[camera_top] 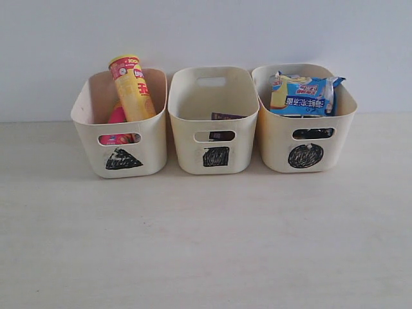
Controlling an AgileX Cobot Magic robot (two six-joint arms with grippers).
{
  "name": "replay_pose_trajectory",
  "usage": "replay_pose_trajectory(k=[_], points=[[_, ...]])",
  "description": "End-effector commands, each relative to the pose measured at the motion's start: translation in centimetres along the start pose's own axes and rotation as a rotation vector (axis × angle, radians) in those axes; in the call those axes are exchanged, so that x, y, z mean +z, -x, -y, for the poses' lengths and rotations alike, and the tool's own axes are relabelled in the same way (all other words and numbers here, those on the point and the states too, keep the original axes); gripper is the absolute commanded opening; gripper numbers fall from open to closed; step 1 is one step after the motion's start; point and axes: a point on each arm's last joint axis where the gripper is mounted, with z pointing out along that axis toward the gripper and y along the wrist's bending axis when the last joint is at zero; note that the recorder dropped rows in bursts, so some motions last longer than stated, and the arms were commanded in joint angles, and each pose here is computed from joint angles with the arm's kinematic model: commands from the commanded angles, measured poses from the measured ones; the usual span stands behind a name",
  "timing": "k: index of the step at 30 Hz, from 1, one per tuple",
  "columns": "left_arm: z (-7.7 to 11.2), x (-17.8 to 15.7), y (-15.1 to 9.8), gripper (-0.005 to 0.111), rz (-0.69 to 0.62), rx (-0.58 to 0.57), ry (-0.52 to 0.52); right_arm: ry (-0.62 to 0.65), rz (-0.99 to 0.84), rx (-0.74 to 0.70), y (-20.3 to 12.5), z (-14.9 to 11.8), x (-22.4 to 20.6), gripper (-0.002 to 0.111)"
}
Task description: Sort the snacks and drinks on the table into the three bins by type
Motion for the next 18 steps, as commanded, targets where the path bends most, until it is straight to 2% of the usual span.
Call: replay_pose_trajectory(k=[1, 9, 18], points=[[0.02, -0.02, -0.51, 0.004, -0.046, 0.007, -0.001, 0.001, 0.010, -0.004, -0.03, 0.00, 0.00, 0.000], [0.02, -0.07, -1.08, 0.004, -0.109, 0.007, -0.001, 0.001, 0.010, -0.004, -0.03, 0.00, 0.00, 0.000], [0.02, -0.07, -1.08, 0.004, -0.109, 0.007, -0.001, 0.001, 0.010, -0.004, -0.03, 0.00, 0.00, 0.000]])
